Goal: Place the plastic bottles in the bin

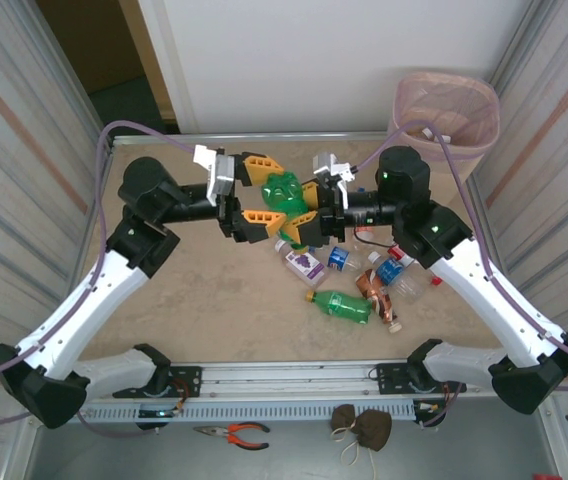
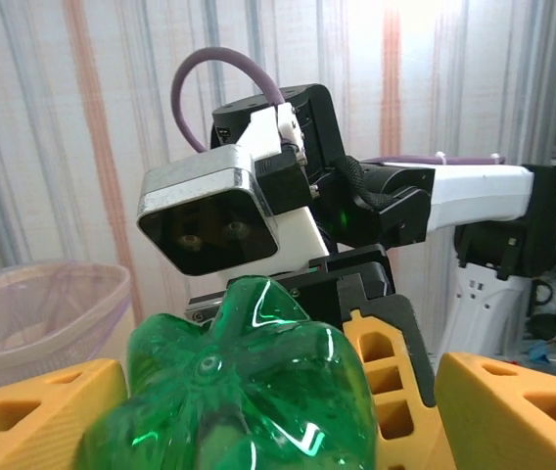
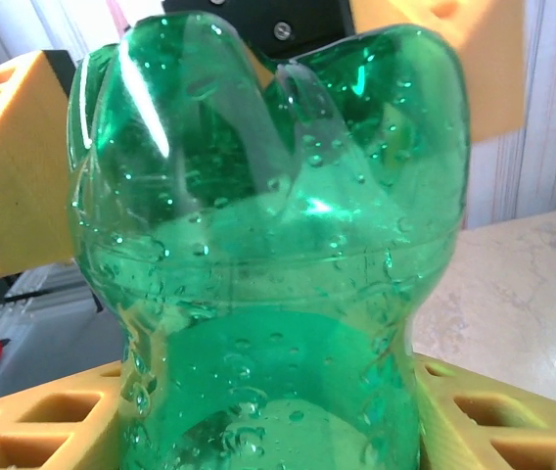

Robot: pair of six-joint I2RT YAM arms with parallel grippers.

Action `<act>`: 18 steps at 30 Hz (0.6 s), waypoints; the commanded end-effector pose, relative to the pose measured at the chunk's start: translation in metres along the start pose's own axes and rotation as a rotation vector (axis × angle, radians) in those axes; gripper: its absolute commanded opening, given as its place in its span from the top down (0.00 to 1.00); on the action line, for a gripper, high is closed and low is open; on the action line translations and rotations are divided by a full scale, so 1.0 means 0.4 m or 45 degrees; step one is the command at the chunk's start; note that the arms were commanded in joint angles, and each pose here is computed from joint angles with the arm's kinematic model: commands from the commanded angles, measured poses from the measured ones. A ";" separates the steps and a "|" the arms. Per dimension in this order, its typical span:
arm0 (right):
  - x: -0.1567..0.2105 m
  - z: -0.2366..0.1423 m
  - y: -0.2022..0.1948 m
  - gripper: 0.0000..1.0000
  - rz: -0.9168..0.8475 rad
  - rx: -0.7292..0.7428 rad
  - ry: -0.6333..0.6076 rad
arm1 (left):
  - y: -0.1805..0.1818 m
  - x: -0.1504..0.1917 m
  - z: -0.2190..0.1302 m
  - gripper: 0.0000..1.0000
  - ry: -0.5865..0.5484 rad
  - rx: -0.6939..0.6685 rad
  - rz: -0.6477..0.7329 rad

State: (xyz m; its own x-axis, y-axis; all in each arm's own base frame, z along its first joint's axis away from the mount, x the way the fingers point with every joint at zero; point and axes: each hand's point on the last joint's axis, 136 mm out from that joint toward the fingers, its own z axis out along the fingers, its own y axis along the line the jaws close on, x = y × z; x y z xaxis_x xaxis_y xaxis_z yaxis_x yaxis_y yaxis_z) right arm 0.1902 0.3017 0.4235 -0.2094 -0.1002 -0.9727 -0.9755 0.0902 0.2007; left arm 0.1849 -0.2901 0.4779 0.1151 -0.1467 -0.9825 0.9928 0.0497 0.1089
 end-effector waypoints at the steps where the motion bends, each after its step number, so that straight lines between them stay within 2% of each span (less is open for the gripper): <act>1: -0.048 -0.043 -0.027 0.46 -0.028 0.107 -0.050 | -0.012 -0.020 -0.020 0.16 -0.022 -0.060 0.065; 7: -0.076 -0.137 -0.138 0.46 0.027 0.340 -0.105 | -0.014 -0.019 -0.036 0.15 -0.017 -0.110 0.087; 10: -0.096 -0.206 -0.213 0.46 0.076 0.523 -0.150 | -0.015 -0.015 -0.037 0.15 -0.013 -0.114 0.081; 18: -0.132 -0.468 -0.443 0.48 0.329 1.090 -0.345 | -0.009 -0.006 -0.040 0.15 -0.015 -0.136 0.062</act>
State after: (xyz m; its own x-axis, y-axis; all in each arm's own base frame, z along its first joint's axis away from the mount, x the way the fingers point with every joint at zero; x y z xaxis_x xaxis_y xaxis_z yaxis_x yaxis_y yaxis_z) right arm 0.3391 0.1390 0.4559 -0.2646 0.1455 -0.9533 -0.6339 0.7187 0.2856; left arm 0.1831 -0.2765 0.4753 0.1477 -0.1437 -0.9785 0.9809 0.1482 0.1262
